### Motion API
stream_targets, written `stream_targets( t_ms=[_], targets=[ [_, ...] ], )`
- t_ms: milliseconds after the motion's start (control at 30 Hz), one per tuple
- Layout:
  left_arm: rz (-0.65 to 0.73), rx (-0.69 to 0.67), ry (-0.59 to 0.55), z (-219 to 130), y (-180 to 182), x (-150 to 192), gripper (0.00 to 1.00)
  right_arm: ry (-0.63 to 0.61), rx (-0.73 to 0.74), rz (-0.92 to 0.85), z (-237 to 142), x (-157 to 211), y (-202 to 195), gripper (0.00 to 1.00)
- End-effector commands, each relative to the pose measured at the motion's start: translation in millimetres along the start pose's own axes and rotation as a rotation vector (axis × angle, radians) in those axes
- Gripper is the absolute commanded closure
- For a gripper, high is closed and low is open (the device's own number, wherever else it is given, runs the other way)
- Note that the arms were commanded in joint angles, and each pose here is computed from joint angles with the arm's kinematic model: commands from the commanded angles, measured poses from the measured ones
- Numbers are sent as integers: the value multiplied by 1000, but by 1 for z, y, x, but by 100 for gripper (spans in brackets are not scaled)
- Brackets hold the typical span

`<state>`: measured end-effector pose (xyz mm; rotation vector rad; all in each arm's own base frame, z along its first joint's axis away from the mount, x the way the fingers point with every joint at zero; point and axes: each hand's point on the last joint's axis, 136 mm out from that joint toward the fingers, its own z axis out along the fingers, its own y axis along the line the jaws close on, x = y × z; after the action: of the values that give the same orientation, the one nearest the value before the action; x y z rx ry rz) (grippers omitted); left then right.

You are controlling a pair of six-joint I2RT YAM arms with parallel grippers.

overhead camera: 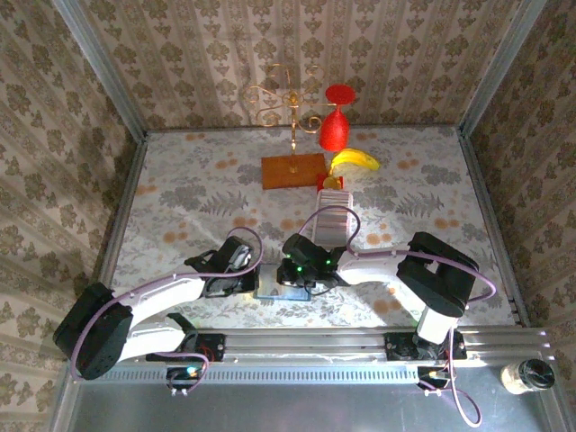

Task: Put the credit cards into the card holder
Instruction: Insert the credit card into the card slot, then flip over the card slot in the card holder.

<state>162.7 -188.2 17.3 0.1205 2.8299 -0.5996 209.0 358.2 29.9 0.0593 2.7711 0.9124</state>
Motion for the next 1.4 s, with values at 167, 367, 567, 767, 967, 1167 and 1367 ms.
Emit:
stream_targets(
  t_ms=[167, 367, 567, 767, 967, 1167, 1367],
  targets=[
    [-22, 18, 86, 5, 4, 23, 92, 36, 54, -16, 14, 12, -4, 98],
    [-26, 10, 83, 4, 5, 24, 92, 27, 81, -30, 10, 10, -6, 79],
    [-30, 0, 81, 4, 8, 25, 92, -1, 128, -50, -11, 8, -15, 70],
    [-31, 4, 81, 5, 8, 25, 90, -21, 181, -60, -31, 10, -29, 66],
    [-31, 5, 82, 5, 8, 25, 89, -22, 208, -40, -36, 17, -41, 64],
    [-31, 3, 86, 6, 9, 27, 89, -14, 245, -37, -33, 23, -48, 61],
    [-32, -3, 87, 5, 11, 28, 89, -16, 310, -39, -32, 26, -58, 54]
  ],
)
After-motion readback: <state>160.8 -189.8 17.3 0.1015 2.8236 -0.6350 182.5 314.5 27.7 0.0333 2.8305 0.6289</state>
